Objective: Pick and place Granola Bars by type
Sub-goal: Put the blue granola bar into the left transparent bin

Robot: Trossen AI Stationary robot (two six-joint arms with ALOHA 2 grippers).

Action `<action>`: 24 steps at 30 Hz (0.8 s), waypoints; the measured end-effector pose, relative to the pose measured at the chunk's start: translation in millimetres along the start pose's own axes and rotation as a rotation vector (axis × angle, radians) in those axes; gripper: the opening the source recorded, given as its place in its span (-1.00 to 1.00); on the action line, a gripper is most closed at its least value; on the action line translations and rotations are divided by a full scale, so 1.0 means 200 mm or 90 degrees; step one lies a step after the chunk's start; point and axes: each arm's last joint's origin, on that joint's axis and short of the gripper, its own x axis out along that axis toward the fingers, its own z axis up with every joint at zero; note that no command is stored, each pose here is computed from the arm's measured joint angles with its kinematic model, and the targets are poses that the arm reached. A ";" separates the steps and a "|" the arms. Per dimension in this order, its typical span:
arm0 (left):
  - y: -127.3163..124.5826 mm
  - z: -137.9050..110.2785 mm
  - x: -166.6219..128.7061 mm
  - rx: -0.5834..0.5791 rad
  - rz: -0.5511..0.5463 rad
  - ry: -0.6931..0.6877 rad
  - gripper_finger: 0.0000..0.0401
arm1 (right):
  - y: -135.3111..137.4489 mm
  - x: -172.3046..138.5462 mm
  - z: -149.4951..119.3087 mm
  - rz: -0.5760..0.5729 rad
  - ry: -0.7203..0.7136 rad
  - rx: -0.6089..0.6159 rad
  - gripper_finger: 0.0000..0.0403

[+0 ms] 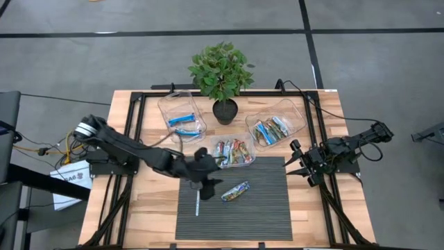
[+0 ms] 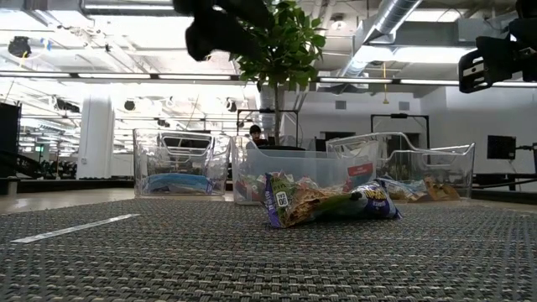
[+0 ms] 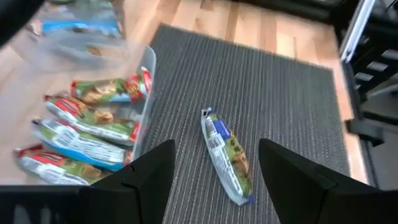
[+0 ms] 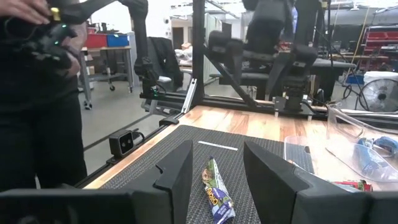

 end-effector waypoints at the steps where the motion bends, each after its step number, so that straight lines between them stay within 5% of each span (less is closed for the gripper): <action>1: -0.01 0.00 0.03 0.003 0.003 0.010 0.12 | 0.00 0.00 0.00 0.000 0.000 0.000 -0.33; 15: -0.11 -0.17 0.44 -0.042 -0.030 0.150 0.12 | 0.00 0.00 0.00 0.000 0.000 0.000 -0.33; 24: -0.16 -0.21 0.55 -0.050 -0.030 0.157 0.12 | 0.00 0.00 0.00 0.000 0.000 0.000 -0.33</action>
